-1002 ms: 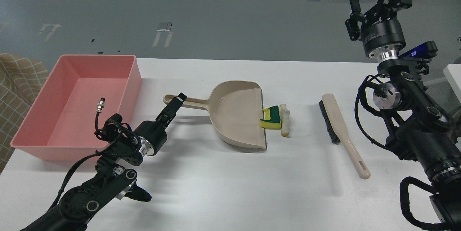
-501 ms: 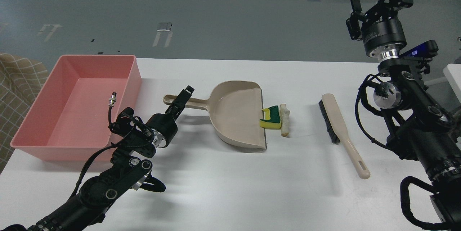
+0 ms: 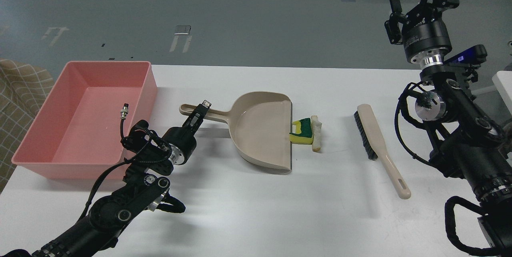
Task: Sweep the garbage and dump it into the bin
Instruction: 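Move the left gripper to the beige dustpan handle and grasp it, then reach the right gripper down to the wooden brush handle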
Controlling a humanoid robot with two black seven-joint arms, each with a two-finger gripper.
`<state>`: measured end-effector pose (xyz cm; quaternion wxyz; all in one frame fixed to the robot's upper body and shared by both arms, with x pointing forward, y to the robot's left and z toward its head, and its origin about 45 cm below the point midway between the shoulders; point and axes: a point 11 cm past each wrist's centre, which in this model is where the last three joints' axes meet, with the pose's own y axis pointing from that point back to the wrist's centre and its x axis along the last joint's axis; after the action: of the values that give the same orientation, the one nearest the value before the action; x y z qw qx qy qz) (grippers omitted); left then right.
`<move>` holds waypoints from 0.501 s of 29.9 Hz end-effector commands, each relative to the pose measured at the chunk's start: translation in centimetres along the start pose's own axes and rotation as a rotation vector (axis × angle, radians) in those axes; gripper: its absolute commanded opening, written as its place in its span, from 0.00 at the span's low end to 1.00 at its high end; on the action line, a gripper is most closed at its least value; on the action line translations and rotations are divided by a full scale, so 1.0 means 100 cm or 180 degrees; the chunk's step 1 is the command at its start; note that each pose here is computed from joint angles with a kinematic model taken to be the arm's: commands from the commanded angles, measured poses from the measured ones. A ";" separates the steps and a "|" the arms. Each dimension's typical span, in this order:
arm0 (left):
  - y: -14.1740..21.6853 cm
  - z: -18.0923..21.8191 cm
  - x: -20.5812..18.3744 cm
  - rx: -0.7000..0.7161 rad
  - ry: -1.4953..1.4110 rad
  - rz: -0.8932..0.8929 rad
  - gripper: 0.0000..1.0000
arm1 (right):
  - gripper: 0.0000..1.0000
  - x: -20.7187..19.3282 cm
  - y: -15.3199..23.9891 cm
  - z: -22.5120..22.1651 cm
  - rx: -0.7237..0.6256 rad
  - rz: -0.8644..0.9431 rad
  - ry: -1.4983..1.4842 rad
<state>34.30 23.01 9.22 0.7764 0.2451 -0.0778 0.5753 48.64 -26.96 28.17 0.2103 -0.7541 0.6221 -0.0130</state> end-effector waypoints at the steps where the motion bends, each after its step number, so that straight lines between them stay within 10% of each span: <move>1: -0.003 0.005 0.003 -0.0028 0.0037 0.0020 0.00 | 1.00 0.001 0.000 -0.002 0.0013 -0.0008 0.0011; 15: -0.005 0.010 0.005 -0.0089 0.0081 0.0042 0.00 | 1.00 0.068 0.079 -0.028 -0.1248 -0.1097 0.1842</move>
<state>35.10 22.88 10.17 0.7764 0.2281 -0.0764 0.5825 44.26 -32.78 27.23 -0.0415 -0.8319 0.5393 -0.1239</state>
